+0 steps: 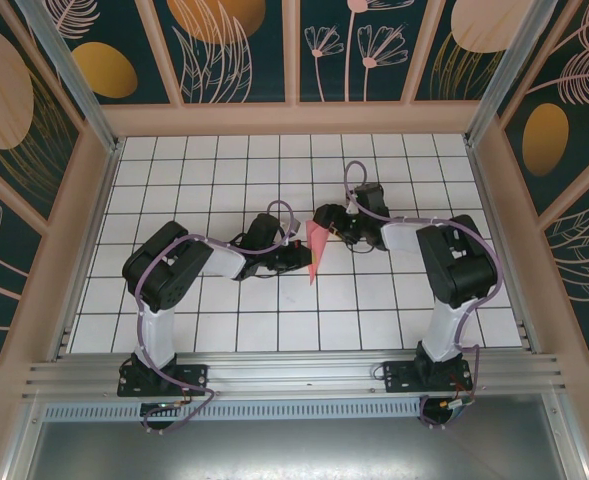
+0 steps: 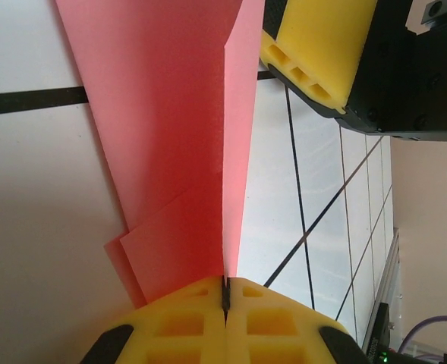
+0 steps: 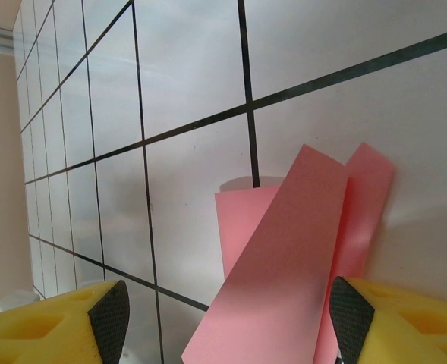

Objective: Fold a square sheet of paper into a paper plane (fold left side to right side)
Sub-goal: Fold the wing for the fifth time at the center of the table.

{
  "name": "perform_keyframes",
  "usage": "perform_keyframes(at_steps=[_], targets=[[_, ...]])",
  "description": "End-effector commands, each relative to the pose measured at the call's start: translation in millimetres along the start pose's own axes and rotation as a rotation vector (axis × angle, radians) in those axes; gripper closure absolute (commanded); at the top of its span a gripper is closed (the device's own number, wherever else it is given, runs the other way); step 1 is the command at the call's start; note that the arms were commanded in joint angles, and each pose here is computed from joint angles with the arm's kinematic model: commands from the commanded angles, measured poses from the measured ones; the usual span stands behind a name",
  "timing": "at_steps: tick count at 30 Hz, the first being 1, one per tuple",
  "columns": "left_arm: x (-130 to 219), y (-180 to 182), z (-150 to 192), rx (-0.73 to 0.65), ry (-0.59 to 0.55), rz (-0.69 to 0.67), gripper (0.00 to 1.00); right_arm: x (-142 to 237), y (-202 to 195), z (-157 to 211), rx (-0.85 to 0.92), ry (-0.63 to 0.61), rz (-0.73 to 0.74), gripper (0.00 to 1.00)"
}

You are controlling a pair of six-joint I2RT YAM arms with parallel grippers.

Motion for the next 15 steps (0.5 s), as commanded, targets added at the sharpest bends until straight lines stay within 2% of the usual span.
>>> perform_keyframes(at_steps=[1,8,15], targets=[[6.0,-8.9,-8.5,-0.032,-0.026,0.004,0.96,-5.9,3.4,-1.6,0.001,0.019,0.005,0.27],[6.3,-9.9,-9.1,-0.036,-0.027,0.005,0.96,-13.6,0.4,-1.9,0.006,0.045,0.039,0.26],[7.9,-13.2,-10.7,-0.049,-0.028,-0.008,0.96,-24.5,-9.4,3.1,0.010,0.106,0.140,0.26]])
Point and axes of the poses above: each hand's point on the last joint's axis, 136 mm out from that joint toward the fingers, its own x axis back along the fingers, its own y axis along the line the jaws close on, z = x × y, the point moved 7 cm from there along x, back along the fingers, and after that the axes turned 3 degrees about x, right-handed, at the moved point
